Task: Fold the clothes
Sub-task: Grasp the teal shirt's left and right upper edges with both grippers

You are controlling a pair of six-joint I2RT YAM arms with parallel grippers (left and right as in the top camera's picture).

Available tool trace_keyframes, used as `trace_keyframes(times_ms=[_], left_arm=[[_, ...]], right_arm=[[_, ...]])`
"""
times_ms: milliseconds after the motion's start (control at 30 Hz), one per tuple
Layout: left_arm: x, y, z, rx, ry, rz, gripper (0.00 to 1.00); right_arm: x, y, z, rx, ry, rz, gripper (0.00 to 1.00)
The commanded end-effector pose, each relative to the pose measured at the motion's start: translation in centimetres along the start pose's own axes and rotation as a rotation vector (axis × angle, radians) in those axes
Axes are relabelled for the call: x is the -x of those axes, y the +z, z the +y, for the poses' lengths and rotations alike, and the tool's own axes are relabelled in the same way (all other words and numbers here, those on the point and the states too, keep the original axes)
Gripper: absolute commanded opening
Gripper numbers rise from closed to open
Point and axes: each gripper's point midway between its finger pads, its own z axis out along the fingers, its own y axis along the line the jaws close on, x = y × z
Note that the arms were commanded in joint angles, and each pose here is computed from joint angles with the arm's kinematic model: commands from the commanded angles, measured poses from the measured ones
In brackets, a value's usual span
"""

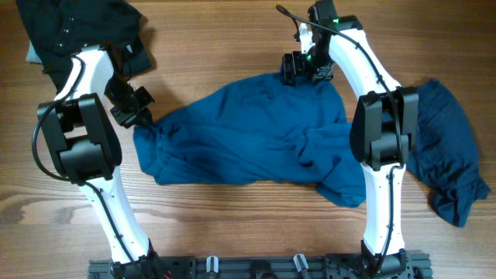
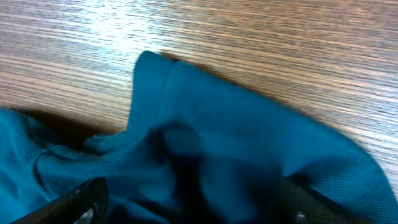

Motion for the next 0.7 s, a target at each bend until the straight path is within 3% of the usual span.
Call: trace_keyframes(times_ms=[0, 100, 200, 333, 433, 667], left_arm=[[0.4, 1.0, 0.0, 0.0, 0.007, 0.0, 0.04], [0.4, 1.0, 0.0, 0.0, 0.007, 0.0, 0.04], [0.4, 1.0, 0.0, 0.0, 0.007, 0.0, 0.04], [0.4, 1.0, 0.0, -0.001, 0.007, 0.0, 0.04], [0.5, 1.0, 0.0, -0.002, 0.009, -0.004, 0.04], [0.4, 0.5, -0.2, -0.008, 0.012, -0.017, 0.04]], right_arm=[[-0.6, 1.1, -0.5, -0.012, -0.014, 0.03, 0.81], [-0.9, 1.8, -0.9, -0.03, -0.01, 0.045, 0.77], [-1.2, 2.2, -1.4, -0.048, -0.007, 0.062, 0.65], [-1.4, 2.2, -1.8, -0.07, -0.004, 0.067, 0.36], [-1.6, 2.1, -1.8, -0.072, 0.009, 0.076, 0.04], [-0.4, -2.1, -0.7, -0.07, 0.016, 0.006, 0.04]])
